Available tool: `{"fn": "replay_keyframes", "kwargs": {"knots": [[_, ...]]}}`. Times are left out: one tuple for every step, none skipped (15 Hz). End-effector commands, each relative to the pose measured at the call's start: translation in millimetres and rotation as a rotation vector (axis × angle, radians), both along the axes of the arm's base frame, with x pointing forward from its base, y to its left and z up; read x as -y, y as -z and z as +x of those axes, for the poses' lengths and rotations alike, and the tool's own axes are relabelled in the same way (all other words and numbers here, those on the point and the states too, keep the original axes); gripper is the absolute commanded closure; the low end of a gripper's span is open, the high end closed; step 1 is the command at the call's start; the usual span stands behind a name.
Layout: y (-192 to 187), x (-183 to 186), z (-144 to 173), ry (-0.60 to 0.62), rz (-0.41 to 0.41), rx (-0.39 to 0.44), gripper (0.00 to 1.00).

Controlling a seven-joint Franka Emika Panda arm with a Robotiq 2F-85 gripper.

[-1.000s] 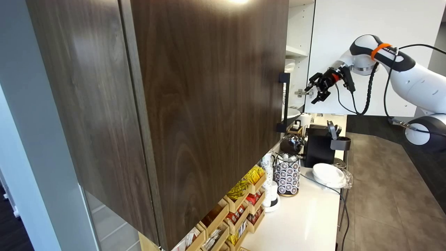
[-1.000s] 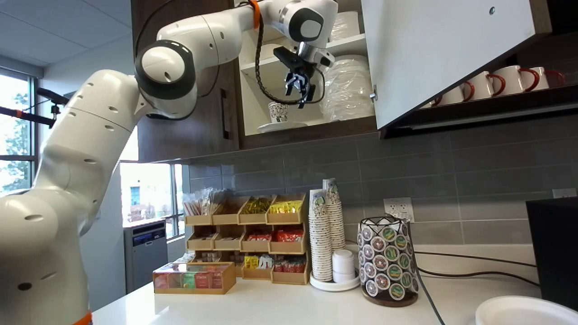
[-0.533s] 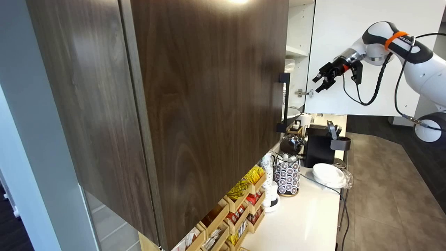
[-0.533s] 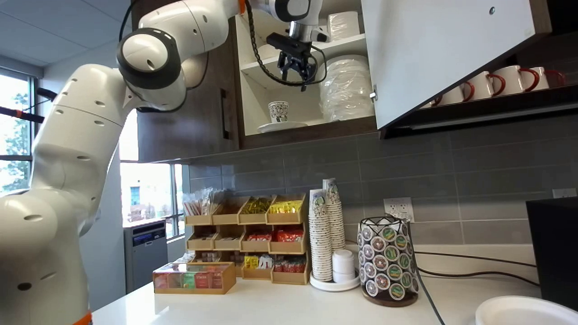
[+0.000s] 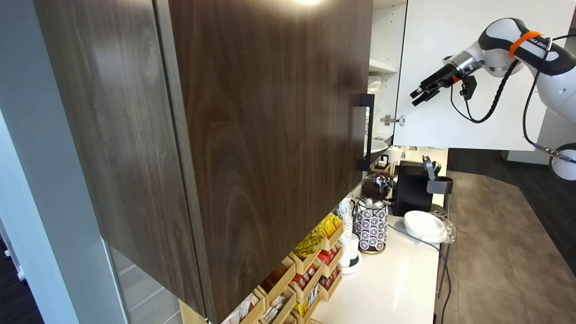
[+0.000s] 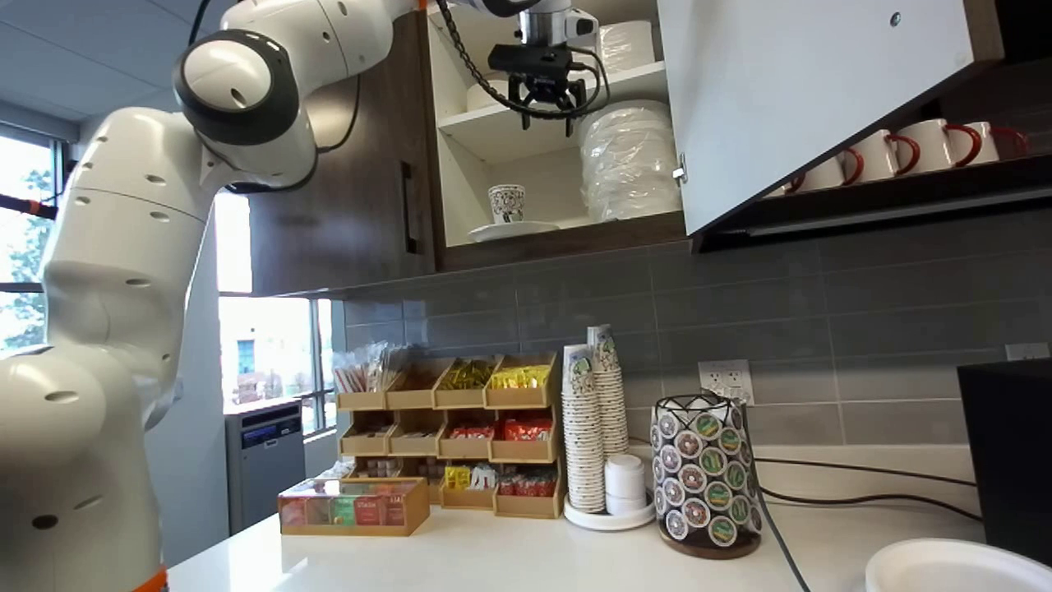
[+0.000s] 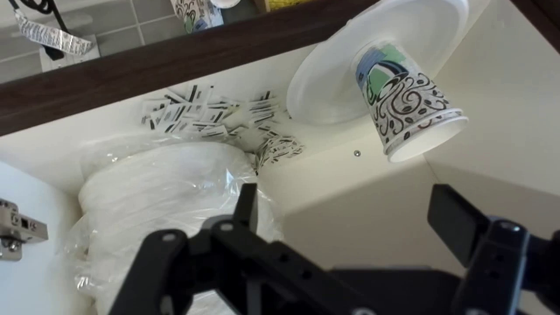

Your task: Put the cup on the plate then put the plate in the cupboard

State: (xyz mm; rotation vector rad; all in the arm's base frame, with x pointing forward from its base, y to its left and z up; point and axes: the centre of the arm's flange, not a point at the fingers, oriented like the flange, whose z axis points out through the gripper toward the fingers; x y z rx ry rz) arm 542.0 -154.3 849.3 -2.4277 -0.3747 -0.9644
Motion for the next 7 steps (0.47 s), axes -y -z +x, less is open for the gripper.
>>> {"fn": "replay_keyframes", "kwargs": {"knots": [[-1.4, 1.0, -1.9, 0.004, -0.001, 0.014, 0.00], [-1.8, 1.4, -3.8, 0.004, -0.001, 0.020, 0.00], [-2.1, 1.2, -5.5, 0.003, 0.000, 0.021, 0.00], [-1.8, 0.9, -6.3, 0.001, 0.000, 0.020, 0.00], [-1.4, 0.8, -6.4, 0.000, 0.001, 0.019, 0.00], [-1.1, 0.8, -6.4, 0.000, 0.001, 0.019, 0.00], [-0.8, 0.8, -6.2, 0.000, 0.001, 0.019, 0.00]]}}
